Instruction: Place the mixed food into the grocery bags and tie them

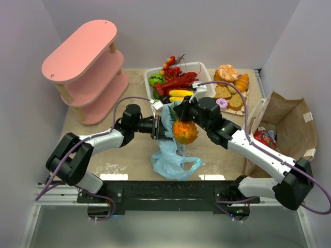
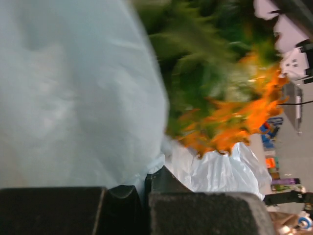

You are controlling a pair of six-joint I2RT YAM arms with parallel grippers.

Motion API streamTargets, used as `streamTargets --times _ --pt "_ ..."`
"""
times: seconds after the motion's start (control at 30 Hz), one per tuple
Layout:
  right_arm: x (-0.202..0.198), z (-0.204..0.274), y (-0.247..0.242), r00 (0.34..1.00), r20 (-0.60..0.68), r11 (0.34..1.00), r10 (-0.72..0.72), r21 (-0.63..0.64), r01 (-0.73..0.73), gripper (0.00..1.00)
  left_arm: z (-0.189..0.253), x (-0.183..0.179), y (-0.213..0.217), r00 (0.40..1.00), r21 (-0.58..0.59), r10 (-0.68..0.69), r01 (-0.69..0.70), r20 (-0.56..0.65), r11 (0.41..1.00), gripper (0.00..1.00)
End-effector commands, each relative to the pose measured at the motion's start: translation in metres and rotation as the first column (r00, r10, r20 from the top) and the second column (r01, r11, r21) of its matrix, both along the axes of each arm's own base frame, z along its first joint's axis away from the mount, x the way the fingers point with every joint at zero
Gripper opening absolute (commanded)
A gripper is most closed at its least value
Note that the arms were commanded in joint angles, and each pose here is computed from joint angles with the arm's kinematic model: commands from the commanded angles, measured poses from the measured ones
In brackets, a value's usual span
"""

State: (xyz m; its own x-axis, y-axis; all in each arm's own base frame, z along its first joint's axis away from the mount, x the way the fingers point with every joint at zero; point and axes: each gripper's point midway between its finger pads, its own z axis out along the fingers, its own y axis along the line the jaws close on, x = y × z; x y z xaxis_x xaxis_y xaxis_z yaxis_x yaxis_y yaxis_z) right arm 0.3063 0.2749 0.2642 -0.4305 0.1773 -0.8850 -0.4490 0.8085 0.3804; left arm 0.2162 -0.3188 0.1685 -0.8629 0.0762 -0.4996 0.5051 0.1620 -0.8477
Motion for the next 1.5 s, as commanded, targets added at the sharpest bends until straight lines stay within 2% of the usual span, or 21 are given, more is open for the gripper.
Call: streamTargets --times 0.0,0.17,0.23,0.27,0.33,0.37,0.4,0.53,0.7,0.73,0.77,0.83,0.87,0.93,0.97,1.07,1.13,1.17,1.3,1.4,1.47 --pt "0.028 -0.001 -0.007 0.985 0.025 0.980 -0.168 0.110 0.165 0.00 0.032 -0.008 -0.006 0.999 -0.141 -0.013 0.019 0.044 0.990 0.00" --pt "0.045 -0.020 -0.023 0.952 0.036 0.950 -0.303 0.086 0.299 0.00 0.017 0.000 -0.004 0.999 -0.112 -0.004 0.008 0.035 0.994 0.01" --pt "0.048 -0.022 -0.025 0.946 0.041 0.945 -0.321 0.079 0.317 0.00 0.014 0.008 -0.002 1.000 -0.078 0.009 -0.007 0.027 0.997 0.14" --pt "0.050 -0.021 -0.026 0.944 0.043 0.943 -0.328 0.080 0.324 0.00 0.013 0.015 -0.002 0.996 -0.057 0.024 -0.019 0.091 0.998 0.31" --pt "0.051 -0.020 -0.025 0.943 0.046 0.941 -0.330 0.090 0.325 0.00 0.009 0.023 0.000 0.995 0.038 0.041 -0.044 0.090 0.998 0.46" --pt "0.051 -0.020 -0.024 0.943 0.045 0.942 -0.329 0.092 0.324 0.00 0.007 0.034 0.003 0.982 0.083 0.069 -0.085 0.176 0.993 0.57" --pt "0.052 -0.021 -0.023 0.944 0.043 0.942 -0.328 0.092 0.323 0.00 0.006 0.037 0.007 0.984 0.144 0.079 -0.102 0.160 0.984 0.61" --pt "0.050 -0.015 -0.016 0.957 0.057 0.957 -0.283 0.086 0.278 0.00 0.006 0.053 0.025 0.955 0.268 0.141 -0.212 0.261 0.940 0.67" --pt "0.027 -0.001 -0.012 0.988 0.089 0.992 -0.122 -0.029 0.125 0.00 0.003 0.079 0.063 0.875 0.447 0.203 -0.410 0.441 0.795 0.72" --pt "0.021 -0.007 -0.018 0.991 0.072 0.991 -0.113 -0.067 0.118 0.06 0.014 0.080 0.071 0.848 0.441 0.216 -0.450 0.485 0.776 0.73" --pt "0.014 0.004 -0.023 0.990 0.101 0.992 -0.098 -0.069 0.105 0.23 0.016 0.088 0.087 0.804 0.462 0.245 -0.528 0.541 0.713 0.79" --pt "-0.002 -0.009 -0.028 0.998 0.054 0.990 -0.040 -0.130 0.047 0.63 0.032 0.084 0.100 0.741 0.436 0.276 -0.608 0.613 0.664 0.84" --pt "-0.008 -0.011 -0.029 0.999 0.043 0.989 -0.022 -0.146 0.028 0.71 0.035 0.089 0.114 0.688 0.433 0.316 -0.682 0.653 0.590 0.89" --pt "-0.022 -0.019 -0.035 1.000 0.003 0.980 0.026 -0.196 -0.025 0.85 0.035 0.073 0.120 0.651 0.430 0.326 -0.723 0.685 0.540 0.90" --pt "-0.027 -0.020 -0.036 0.998 0.009 0.974 0.058 -0.221 -0.055 0.88 0.025 0.069 0.134 0.634 0.461 0.342 -0.755 0.693 0.466 0.91" --pt "-0.048 -0.022 -0.033 0.984 0.011 0.955 0.180 -0.241 -0.172 0.94 0.005 0.043 0.134 0.675 0.517 0.358 -0.731 0.645 0.445 0.94" --pt "-0.064 -0.023 -0.030 0.966 -0.008 0.937 0.259 -0.239 -0.254 0.95 -0.007 0.028 0.129 0.712 0.541 0.383 -0.699 0.589 0.468 0.95" --pt "-0.068 -0.025 -0.030 0.962 -0.025 0.935 0.272 -0.232 -0.270 0.98 -0.022 0.015 0.122 0.757 0.563 0.397 -0.652 0.518 0.508 0.96" --pt "-0.093 -0.050 -0.022 0.925 -0.114 0.909 0.362 -0.175 -0.377 0.94 -0.051 -0.019 0.102 0.833 0.519 0.402 -0.551 0.379 0.653 0.93" --pt "-0.122 -0.067 -0.007 0.852 -0.172 0.850 0.495 -0.105 -0.515 0.84 -0.069 -0.028 0.112 0.826 0.521 0.435 -0.564 0.359 0.641 0.86" --pt "-0.145 -0.075 0.004 0.798 -0.188 0.797 0.573 -0.095 -0.596 0.80 -0.085 -0.028 0.125 0.802 0.539 0.464 -0.597 0.377 0.594 0.71"
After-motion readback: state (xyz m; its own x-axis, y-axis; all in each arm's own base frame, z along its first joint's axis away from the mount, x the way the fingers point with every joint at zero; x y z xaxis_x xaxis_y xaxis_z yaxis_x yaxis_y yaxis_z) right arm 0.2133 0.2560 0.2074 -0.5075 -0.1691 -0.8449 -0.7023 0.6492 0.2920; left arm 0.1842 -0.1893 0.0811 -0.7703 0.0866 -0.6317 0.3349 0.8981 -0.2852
